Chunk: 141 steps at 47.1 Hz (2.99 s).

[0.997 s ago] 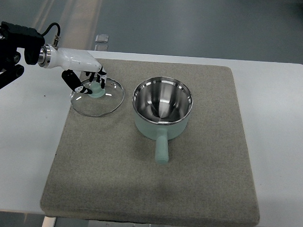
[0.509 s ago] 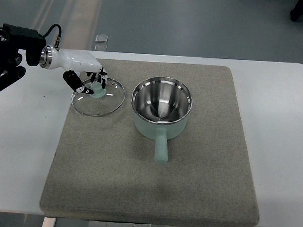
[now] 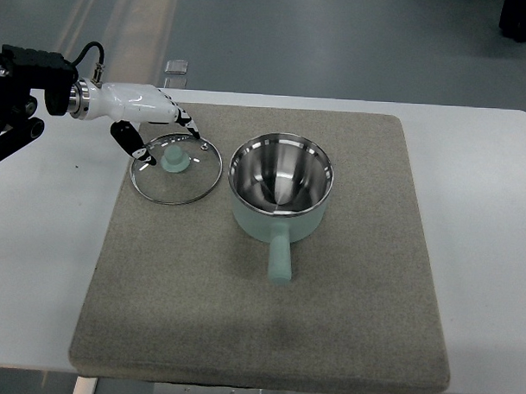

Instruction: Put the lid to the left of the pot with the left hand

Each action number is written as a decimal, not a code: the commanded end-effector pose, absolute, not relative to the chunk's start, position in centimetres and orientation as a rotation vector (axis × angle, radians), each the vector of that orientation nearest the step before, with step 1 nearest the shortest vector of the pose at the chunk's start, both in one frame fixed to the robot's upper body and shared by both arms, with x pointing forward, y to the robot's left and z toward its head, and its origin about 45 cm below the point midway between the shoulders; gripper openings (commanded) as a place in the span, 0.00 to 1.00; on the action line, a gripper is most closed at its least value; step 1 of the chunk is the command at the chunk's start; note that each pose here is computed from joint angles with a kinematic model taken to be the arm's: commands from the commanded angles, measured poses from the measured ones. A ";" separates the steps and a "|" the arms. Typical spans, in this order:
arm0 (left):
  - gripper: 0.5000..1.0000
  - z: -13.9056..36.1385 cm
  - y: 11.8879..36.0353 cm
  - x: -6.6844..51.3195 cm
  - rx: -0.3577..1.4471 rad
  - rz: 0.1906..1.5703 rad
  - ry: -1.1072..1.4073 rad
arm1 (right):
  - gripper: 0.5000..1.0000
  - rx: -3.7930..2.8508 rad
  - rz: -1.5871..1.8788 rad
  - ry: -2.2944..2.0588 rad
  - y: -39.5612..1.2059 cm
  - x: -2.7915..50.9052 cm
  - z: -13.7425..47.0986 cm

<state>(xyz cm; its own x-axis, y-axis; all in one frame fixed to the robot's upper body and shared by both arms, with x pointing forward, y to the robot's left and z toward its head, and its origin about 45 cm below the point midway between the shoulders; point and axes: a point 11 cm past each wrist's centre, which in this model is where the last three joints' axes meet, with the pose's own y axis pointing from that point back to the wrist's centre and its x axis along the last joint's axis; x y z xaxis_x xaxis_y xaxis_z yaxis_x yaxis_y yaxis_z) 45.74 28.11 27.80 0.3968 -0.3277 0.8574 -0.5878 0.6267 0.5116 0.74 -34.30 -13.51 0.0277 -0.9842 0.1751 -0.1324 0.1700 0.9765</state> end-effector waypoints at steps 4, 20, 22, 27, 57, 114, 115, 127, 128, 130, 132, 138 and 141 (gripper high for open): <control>0.68 29.1 27.8 46.3 0.868 0.286 -1.160 | 0.84 1.190 -0.987 -1.351 -34.3 0.7 -13.5; 0.98 32.1 29.7 48.6 0.712 0.619 -1.089 | 0.84 1.190 -0.987 -1.351 -34.3 0.7 -13.5; 0.98 32.4 29.8 48.7 0.671 0.663 -1.060 | 0.84 1.189 -0.988 -1.350 -34.3 0.7 -13.5; 0.98 33.0 29.2 49.0 0.573 0.747 -0.985 | 0.84 1.190 -0.987 -1.351 -34.3 0.7 -13.5; 0.98 33.8 34.3 51.8 0.175 1.235 -0.502 | 0.84 1.190 -0.987 -1.351 -34.3 0.7 -13.5; 1.00 23.3 37.3 49.2 -0.285 1.534 0.170 | 0.84 1.189 -0.988 -1.350 -34.3 0.7 -13.5; 1.00 23.0 37.0 49.4 -0.267 1.543 0.194 | 0.84 1.190 -0.987 -1.351 -34.3 0.7 -13.5; 1.00 21.7 35.1 49.7 -0.292 1.554 0.330 | 0.84 1.190 -0.987 -1.351 -34.3 0.7 -13.5; 1.00 21.9 35.1 49.8 -0.316 1.549 0.337 | 0.84 1.190 -0.987 -1.351 -34.3 0.7 -13.5; 1.00 22.2 35.0 49.8 -0.358 1.543 0.345 | 0.84 1.190 -0.987 -1.351 -34.3 0.7 -13.5; 1.00 22.4 35.1 49.8 -0.376 1.540 0.341 | 0.84 1.190 -0.987 -1.351 -34.3 0.7 -13.5; 1.00 22.7 35.2 49.8 -0.402 1.546 0.320 | 0.84 1.190 -0.987 -1.351 -34.3 0.7 -13.5; 1.00 22.7 35.3 49.8 -0.407 1.549 0.317 | 0.84 1.190 -0.987 -1.351 -34.3 0.7 -13.5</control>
